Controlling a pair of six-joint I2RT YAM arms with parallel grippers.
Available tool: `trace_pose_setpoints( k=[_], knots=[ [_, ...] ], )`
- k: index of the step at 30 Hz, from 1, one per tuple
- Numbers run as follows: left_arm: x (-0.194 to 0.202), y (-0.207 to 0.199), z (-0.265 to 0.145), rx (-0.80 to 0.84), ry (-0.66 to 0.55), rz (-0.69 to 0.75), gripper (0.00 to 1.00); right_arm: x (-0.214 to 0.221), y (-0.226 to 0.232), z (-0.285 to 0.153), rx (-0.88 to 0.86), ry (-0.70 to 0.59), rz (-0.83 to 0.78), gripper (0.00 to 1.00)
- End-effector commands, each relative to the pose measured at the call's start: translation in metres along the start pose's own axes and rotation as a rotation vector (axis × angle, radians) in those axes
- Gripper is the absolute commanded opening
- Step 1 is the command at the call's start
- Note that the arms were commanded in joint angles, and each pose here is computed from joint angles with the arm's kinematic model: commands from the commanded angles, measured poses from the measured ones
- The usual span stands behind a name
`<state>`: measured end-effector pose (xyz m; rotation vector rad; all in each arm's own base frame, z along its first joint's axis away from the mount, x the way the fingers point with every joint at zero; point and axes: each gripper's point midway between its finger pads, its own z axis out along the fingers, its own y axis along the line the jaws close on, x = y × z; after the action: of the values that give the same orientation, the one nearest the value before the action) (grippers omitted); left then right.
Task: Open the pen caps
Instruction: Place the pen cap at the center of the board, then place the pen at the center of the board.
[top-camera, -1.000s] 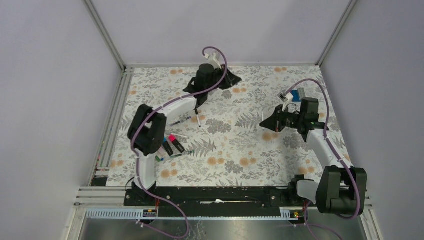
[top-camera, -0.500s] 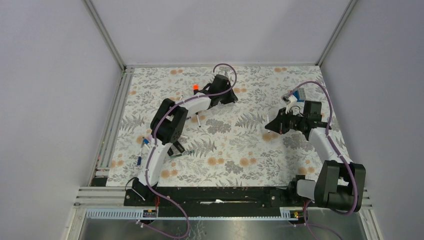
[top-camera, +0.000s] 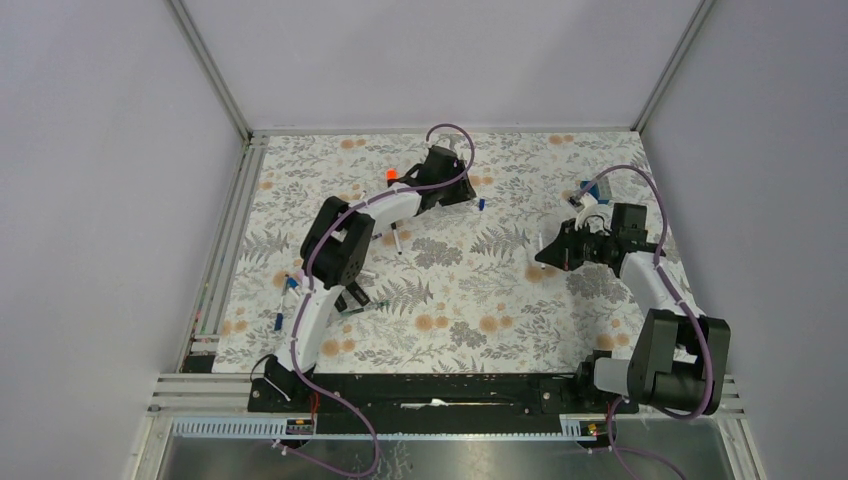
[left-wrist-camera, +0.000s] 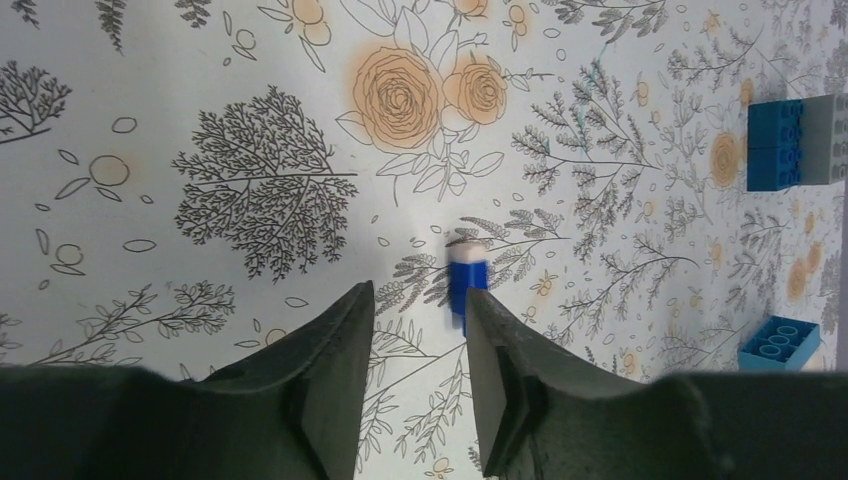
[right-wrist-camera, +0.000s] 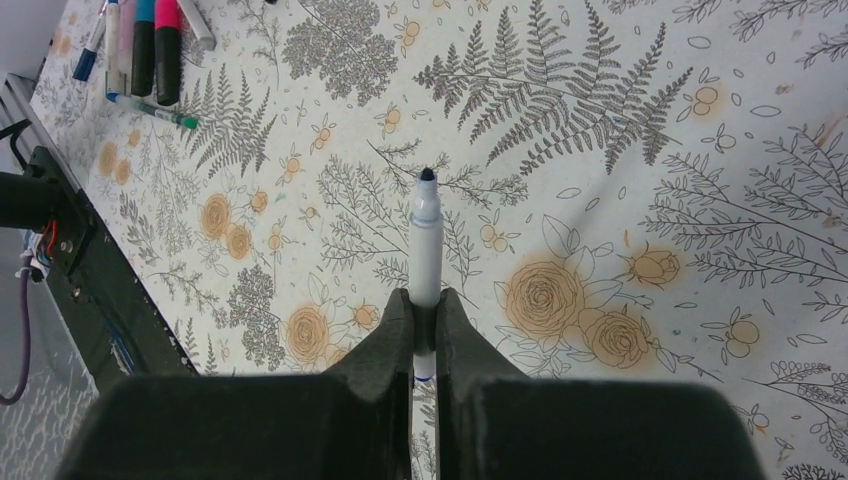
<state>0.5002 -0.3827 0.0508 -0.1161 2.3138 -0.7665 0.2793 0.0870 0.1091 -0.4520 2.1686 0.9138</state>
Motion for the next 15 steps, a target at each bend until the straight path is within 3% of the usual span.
trace_pose_setpoints(
  k=[1,9,15],
  knots=[
    [-0.057,-0.036,-0.034,0.07,-0.141,0.1,0.46,-0.008,-0.006,0.0,-0.002,0.019,-0.014,0.0],
    [-0.111,-0.054,-0.134,0.08,-0.382,0.302,0.65,-0.037,-0.042,0.004,0.106,0.093,-0.003,0.0],
    [-0.115,-0.043,-0.224,0.084,-0.546,0.432,0.98,-0.064,-0.095,0.019,0.302,0.149,0.007,0.0]
  ],
)
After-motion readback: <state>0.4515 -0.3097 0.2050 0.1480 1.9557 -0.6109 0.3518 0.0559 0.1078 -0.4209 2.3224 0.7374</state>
